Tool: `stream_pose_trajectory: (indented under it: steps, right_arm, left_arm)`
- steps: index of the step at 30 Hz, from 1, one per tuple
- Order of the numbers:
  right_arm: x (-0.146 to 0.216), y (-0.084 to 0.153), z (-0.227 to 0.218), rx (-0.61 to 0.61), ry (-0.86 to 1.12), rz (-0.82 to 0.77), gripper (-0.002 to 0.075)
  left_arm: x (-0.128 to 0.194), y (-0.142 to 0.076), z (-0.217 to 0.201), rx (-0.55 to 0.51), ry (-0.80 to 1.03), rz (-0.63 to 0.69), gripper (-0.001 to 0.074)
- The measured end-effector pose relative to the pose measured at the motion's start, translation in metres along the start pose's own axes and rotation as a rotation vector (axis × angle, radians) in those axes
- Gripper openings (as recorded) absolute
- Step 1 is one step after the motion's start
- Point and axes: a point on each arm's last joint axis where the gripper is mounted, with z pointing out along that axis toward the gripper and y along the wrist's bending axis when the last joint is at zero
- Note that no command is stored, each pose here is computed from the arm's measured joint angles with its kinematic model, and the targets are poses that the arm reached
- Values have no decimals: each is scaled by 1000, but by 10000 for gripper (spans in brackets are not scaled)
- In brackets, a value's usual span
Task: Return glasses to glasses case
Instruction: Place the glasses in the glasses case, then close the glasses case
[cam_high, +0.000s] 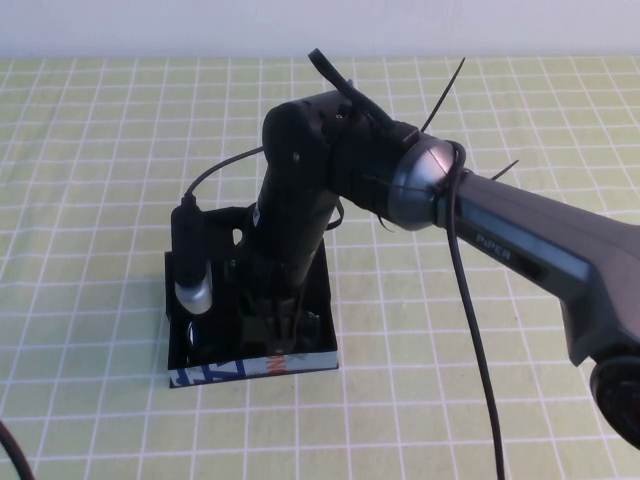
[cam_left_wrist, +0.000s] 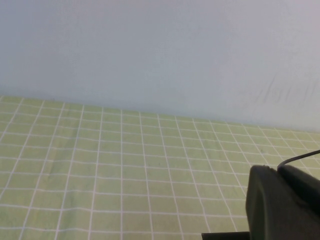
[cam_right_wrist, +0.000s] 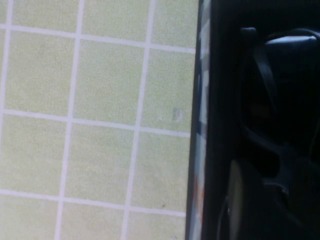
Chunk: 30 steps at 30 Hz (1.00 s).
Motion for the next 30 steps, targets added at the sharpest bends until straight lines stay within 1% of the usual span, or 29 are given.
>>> stream_pose_trajectory:
  steps: [3, 7, 9, 11, 13, 15, 18, 22, 25, 27, 30]
  right_arm:
    - [0, 0, -1, 1, -1, 0, 200]
    - [-4, 1, -14, 33, -24, -7, 203]
    - [-6, 1, -25, 63, -47, -6, 170]
    - [-6, 0, -39, 97, -72, 25, 102]
    - [-2, -5, -55, 140, -105, 88, 35]
    - [4, -14, -70, 188, -138, 169, 8]
    - [16, -30, -85, 266, -206, 350, -8]
    - [39, -54, -96, 336, -291, 618, -13]
    - [58, -69, -97, 356, -330, 744, -15]
    - [69, -78, -97, 363, -359, 801, -16]
    - [82, -89, -89, 334, -404, 879, -16]
  left_arm:
    - [0, 0, 0, 0, 0, 0, -1]
    - [1, 0, 0, -2, 13, 2, -1]
    - [4, 1, 1, -6, 42, 18, -1]
    - [7, 0, 3, -3, 86, 60, -1]
    - [12, -1, 8, 24, 147, 119, -1]
    - [18, -6, 15, 90, 213, 182, -1]
    - [29, -16, 31, 227, 335, 249, -1]
    - [48, -27, 52, 395, 524, 269, -1]
    - [60, -30, 70, 451, 633, 243, -1]
    - [69, -31, 82, 478, 687, 224, -1]
    - [80, -36, 98, 537, 739, 191, -1]
